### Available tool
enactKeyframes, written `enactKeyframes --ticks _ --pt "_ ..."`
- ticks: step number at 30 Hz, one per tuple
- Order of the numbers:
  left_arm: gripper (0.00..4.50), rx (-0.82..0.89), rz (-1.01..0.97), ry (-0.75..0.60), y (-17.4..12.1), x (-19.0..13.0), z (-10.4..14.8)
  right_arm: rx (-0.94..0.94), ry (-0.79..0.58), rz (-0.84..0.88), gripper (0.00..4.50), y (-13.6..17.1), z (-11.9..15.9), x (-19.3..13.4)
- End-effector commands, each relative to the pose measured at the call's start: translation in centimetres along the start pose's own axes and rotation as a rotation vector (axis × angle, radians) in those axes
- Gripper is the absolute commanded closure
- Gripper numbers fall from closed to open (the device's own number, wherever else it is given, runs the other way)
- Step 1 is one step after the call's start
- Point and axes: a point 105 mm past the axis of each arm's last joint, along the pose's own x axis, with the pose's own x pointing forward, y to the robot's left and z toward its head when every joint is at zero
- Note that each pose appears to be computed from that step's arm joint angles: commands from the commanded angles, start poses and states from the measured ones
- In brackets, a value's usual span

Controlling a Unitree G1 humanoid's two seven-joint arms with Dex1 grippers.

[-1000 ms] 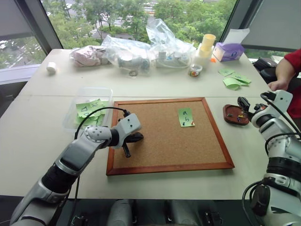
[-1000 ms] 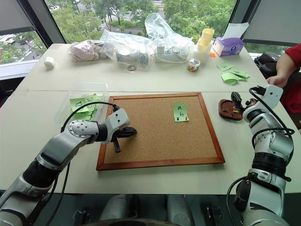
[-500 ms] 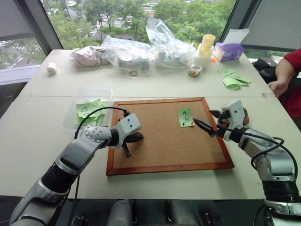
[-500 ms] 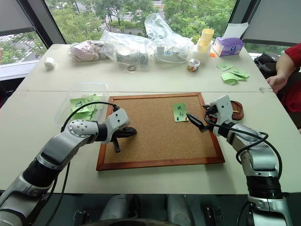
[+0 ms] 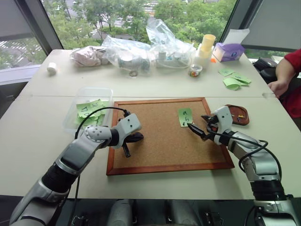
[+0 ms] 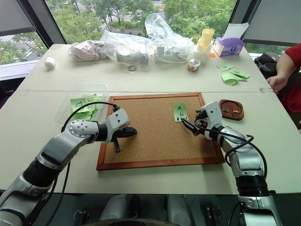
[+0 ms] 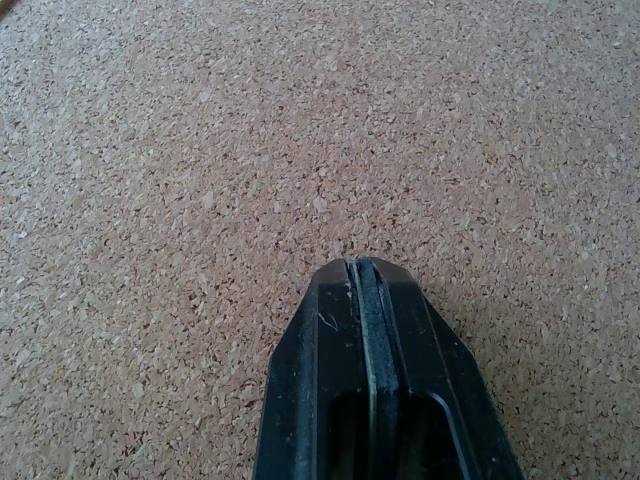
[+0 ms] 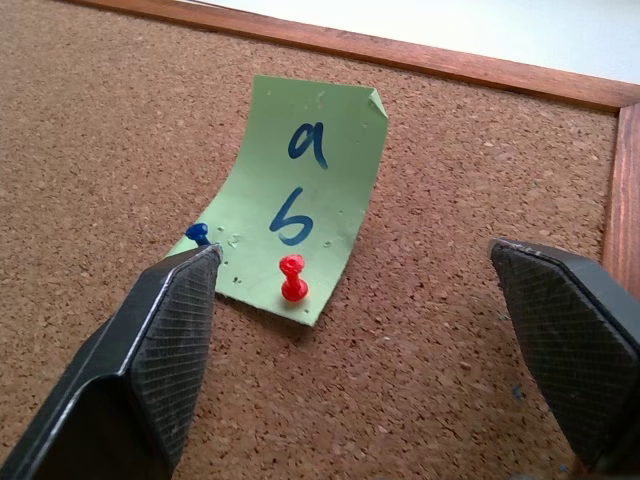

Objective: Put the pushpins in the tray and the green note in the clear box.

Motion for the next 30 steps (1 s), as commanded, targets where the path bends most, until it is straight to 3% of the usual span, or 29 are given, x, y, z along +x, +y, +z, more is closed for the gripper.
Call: enactKeyframes --ticks 1,5,6,25,30 --pt "4.5 -0.019 0.013 0.063 0.0 0.1 -1.6 -0.021 -0.053 0.012 2.33 0.3 1.2 0.3" --pt "4.5 -0.019 0.015 0.063 0.0 0.1 -1.6 -0.018 -0.041 0.036 4.37 0.8 1.0 0.4" --pt "4.5 -0.019 0.015 0.063 0.0 0.1 -1.6 -0.016 -0.036 0.042 4.45 0.9 0.9 0.3" --pt "4.5 0.011 -0.007 0.108 0.0 -0.2 -2.5 0.0 -0.178 -0.07 4.45 -1.8 3.7 -2.3" --pt "4.5 0.025 -0.029 0.094 -0.1 -0.3 -2.3 0.026 -0.217 -0.191 4.45 -4.2 4.3 -3.1"
